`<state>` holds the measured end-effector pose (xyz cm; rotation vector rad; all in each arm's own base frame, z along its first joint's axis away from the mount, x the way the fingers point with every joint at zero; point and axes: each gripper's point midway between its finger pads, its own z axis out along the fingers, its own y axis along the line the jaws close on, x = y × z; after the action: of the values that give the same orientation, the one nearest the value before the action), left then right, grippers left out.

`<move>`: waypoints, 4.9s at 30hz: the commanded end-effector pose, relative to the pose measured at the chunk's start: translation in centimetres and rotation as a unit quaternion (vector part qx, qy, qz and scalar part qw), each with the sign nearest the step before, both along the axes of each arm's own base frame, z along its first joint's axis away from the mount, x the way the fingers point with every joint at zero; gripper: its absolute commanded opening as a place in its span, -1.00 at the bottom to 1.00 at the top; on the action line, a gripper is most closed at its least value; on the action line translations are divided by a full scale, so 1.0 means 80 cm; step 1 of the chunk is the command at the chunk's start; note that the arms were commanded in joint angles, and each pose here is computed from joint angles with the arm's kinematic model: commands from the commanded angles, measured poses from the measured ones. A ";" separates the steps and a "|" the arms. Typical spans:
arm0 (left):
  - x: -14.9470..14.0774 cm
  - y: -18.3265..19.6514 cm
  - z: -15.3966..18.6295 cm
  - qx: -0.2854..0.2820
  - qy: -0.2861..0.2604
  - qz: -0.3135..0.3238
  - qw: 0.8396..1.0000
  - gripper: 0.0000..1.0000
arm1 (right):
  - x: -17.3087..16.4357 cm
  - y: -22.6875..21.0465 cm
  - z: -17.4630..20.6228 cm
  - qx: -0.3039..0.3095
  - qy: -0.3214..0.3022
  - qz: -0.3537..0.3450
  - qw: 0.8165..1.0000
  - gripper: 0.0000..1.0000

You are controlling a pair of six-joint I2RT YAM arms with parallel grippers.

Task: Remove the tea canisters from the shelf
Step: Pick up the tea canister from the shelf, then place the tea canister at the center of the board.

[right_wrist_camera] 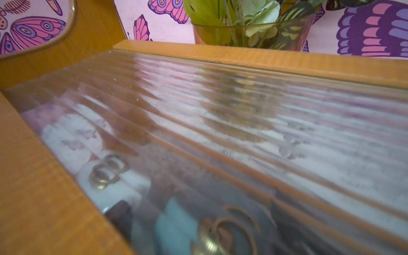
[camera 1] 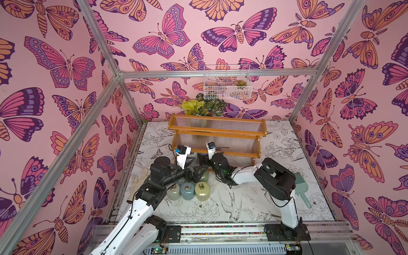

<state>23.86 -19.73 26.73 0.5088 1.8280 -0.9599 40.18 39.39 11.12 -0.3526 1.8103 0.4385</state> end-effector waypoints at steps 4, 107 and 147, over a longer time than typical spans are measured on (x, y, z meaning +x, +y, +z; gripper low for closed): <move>-0.003 0.003 0.000 -0.009 -0.004 -0.003 1.000 1.00 | 0.011 -0.022 -0.027 -0.016 0.025 -0.050 0.998 0.92; 0.006 0.007 0.003 -0.013 0.007 0.003 1.000 1.00 | -0.137 -0.074 0.065 -0.015 -0.072 0.075 0.994 0.24; 0.019 0.009 0.011 -0.009 0.010 0.021 1.000 1.00 | -0.180 -0.098 0.055 0.032 -0.015 0.089 0.995 0.99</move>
<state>25.00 -19.27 26.64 0.4679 1.8571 -0.9665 24.84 33.01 13.98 -0.6048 1.7429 0.6347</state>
